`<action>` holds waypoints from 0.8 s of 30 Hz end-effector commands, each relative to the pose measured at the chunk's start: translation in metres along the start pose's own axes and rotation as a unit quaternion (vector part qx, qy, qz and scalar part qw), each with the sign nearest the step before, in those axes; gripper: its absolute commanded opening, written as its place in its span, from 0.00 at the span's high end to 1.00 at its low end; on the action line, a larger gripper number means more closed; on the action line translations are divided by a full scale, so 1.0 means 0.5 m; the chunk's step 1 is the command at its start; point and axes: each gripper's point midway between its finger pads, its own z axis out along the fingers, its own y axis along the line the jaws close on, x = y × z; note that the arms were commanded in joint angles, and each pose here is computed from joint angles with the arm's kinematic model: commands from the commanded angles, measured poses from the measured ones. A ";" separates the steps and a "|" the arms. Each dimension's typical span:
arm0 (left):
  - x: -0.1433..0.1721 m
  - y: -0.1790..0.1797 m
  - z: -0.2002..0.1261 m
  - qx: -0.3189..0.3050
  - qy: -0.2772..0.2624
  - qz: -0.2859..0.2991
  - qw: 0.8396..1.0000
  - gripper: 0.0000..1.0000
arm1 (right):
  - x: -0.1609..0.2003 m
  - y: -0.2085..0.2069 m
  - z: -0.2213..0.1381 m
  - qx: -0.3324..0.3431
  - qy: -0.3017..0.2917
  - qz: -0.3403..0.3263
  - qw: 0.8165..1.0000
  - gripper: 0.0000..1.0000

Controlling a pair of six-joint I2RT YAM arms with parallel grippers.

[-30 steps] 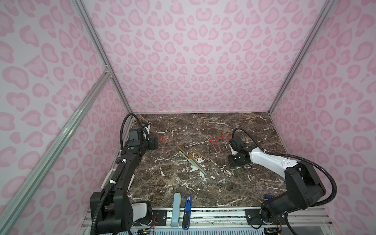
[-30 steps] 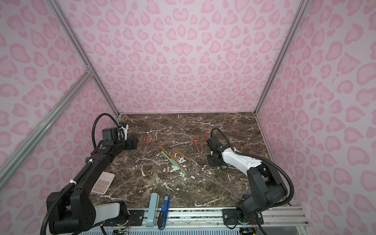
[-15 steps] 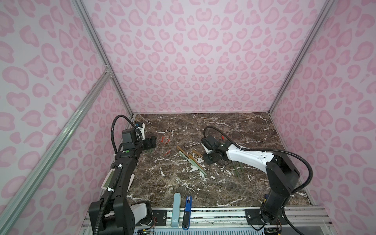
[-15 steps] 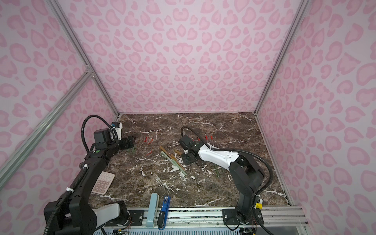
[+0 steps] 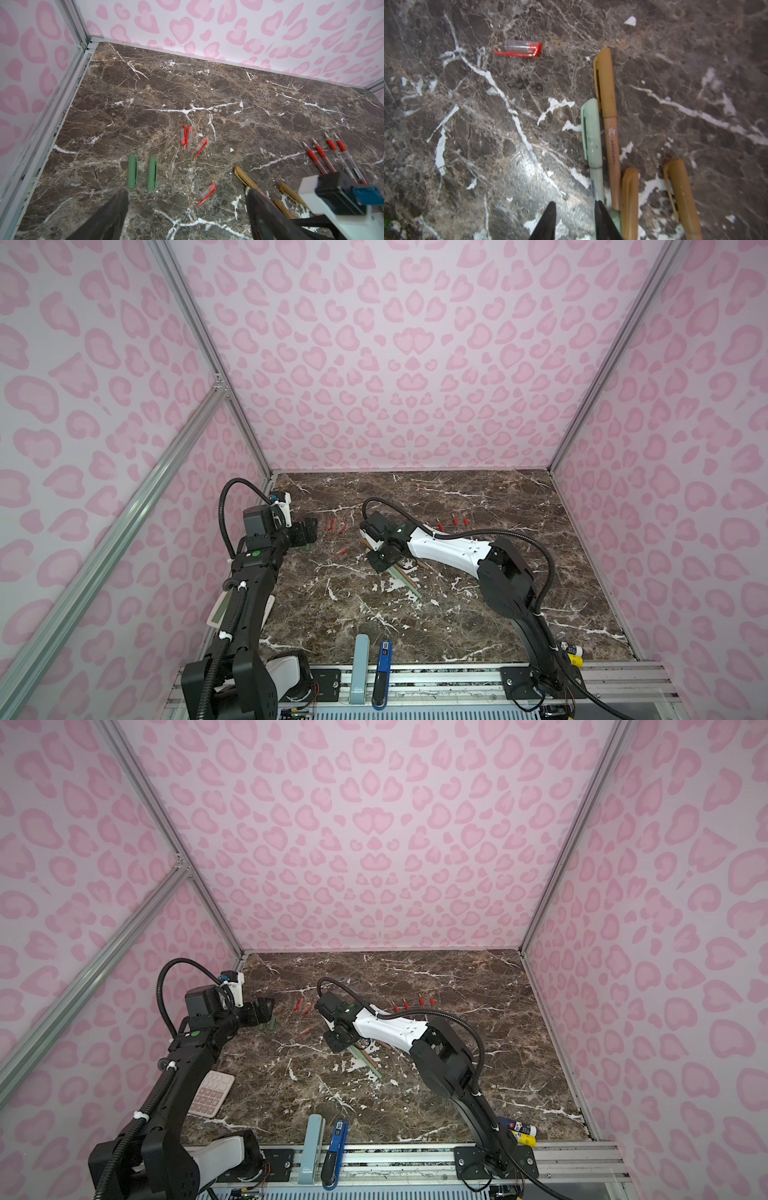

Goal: Remove pen caps from pens
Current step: Place the pen at the middle-right of the table, then pick up the pen from the center of the table.

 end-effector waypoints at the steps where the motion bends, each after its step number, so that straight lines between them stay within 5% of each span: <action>1: -0.021 -0.006 -0.005 0.008 -0.021 0.002 1.000 0.09 | 0.023 -0.014 0.011 0.017 0.031 -0.015 0.999 0.69; 24: -0.019 0.002 0.001 0.007 -0.018 -0.012 1.000 0.11 | 0.074 -0.022 0.084 0.005 0.074 -0.004 0.997 0.75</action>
